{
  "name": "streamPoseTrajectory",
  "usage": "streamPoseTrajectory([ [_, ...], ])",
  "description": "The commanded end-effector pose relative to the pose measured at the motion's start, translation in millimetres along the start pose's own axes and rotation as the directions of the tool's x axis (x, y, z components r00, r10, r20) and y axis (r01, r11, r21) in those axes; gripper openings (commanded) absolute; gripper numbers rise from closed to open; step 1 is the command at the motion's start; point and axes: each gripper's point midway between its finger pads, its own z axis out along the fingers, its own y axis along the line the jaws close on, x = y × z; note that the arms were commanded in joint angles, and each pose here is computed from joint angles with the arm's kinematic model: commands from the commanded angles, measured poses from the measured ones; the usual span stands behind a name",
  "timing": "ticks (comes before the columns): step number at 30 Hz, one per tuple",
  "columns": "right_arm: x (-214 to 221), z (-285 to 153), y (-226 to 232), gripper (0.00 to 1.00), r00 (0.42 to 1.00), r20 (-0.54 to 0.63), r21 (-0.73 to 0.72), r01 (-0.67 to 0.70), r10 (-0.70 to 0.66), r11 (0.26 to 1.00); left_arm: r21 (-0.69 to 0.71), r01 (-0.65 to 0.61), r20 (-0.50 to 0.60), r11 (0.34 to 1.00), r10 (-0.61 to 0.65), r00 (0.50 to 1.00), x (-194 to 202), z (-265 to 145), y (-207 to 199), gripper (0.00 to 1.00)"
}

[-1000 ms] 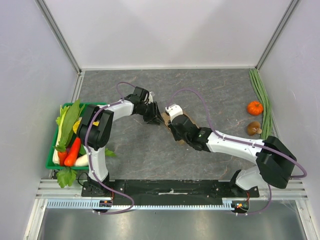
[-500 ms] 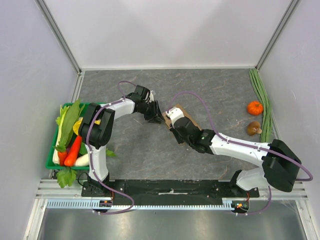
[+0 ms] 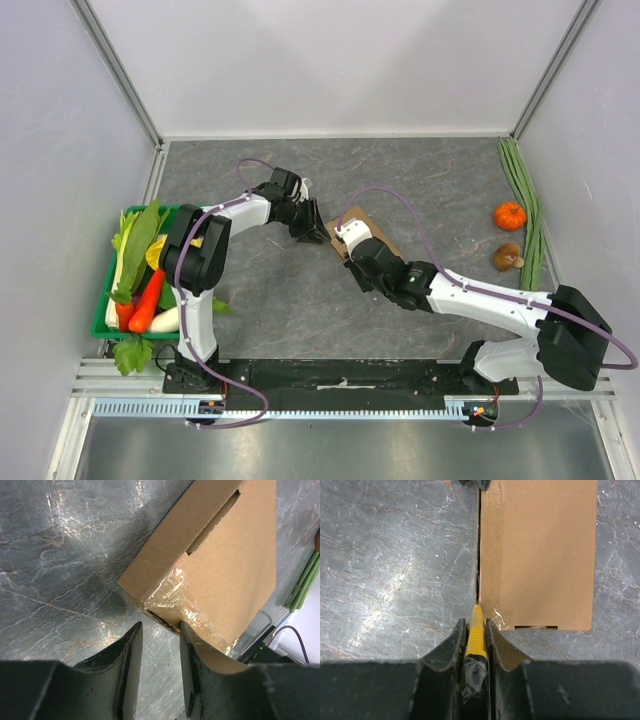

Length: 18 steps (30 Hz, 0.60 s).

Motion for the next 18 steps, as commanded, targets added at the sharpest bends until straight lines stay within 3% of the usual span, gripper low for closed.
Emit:
streamPoseTrajectory([
  [1, 1, -12, -6, 0.0, 1.0, -0.02, 0.02, 0.025, -0.024, 1.0, -0.154, -0.032, 0.059, 0.988, 0.041, 0.997, -16, 10, 42, 0.4],
  [9, 6, -2, -3, 0.0, 0.998, -0.044, 0.022, 0.039, -0.038, 0.999, -0.128, -0.039, 0.055, 0.991, 0.047, 0.997, -16, 10, 38, 0.41],
  [18, -37, -14, -5, 0.0, 0.998, 0.057, 0.032, 0.021, -0.023, 0.999, -0.111, -0.055, 0.051, 0.992, 0.061, 0.997, -16, 12, 36, 0.43],
])
